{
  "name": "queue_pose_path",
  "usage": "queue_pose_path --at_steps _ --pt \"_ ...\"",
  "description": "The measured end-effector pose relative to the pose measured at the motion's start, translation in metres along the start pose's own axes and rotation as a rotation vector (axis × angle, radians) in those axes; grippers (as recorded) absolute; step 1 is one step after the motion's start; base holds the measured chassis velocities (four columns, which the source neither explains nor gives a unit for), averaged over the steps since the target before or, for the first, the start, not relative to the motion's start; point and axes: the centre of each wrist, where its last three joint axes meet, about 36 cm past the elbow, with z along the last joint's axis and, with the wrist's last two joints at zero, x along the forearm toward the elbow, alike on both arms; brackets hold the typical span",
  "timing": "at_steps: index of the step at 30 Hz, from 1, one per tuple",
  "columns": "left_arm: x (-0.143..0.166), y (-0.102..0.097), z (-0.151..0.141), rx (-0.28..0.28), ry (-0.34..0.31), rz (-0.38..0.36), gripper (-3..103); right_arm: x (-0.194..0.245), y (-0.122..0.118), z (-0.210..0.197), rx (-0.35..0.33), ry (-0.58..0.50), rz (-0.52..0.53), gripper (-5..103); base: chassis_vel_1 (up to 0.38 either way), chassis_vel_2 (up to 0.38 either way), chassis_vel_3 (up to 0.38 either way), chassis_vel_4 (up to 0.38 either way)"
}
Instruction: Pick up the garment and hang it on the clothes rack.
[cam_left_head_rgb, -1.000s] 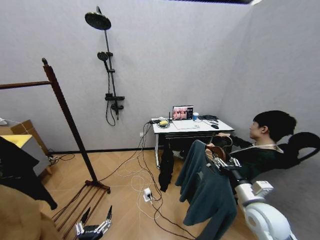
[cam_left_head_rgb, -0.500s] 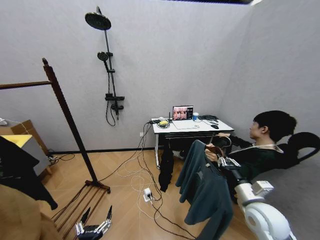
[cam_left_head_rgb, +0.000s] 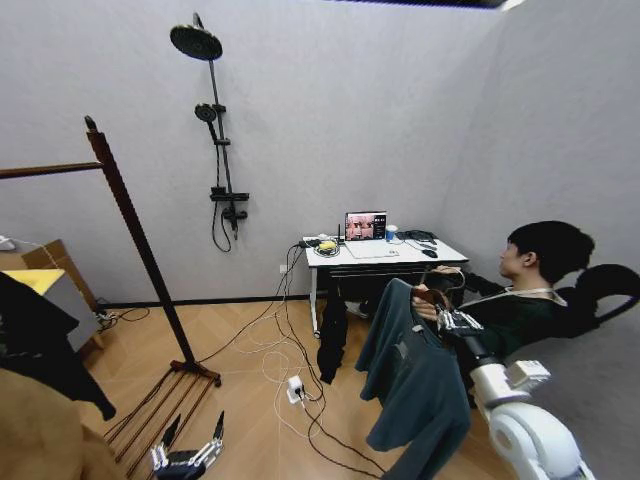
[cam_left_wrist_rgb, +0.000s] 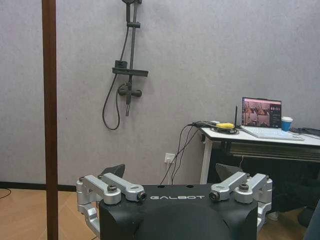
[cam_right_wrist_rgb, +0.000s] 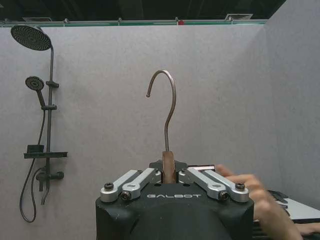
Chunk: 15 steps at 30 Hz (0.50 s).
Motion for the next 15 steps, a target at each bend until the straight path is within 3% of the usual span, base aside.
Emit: queue_pose_path --at_steps 15 --pt "0.0000 0.0000 0.0000 0.000 0.000 0.000 100 0.0018 0.0015 0.0033 -0.006 0.011 0.006 10 -0.007 0.008 0.005 -0.009"
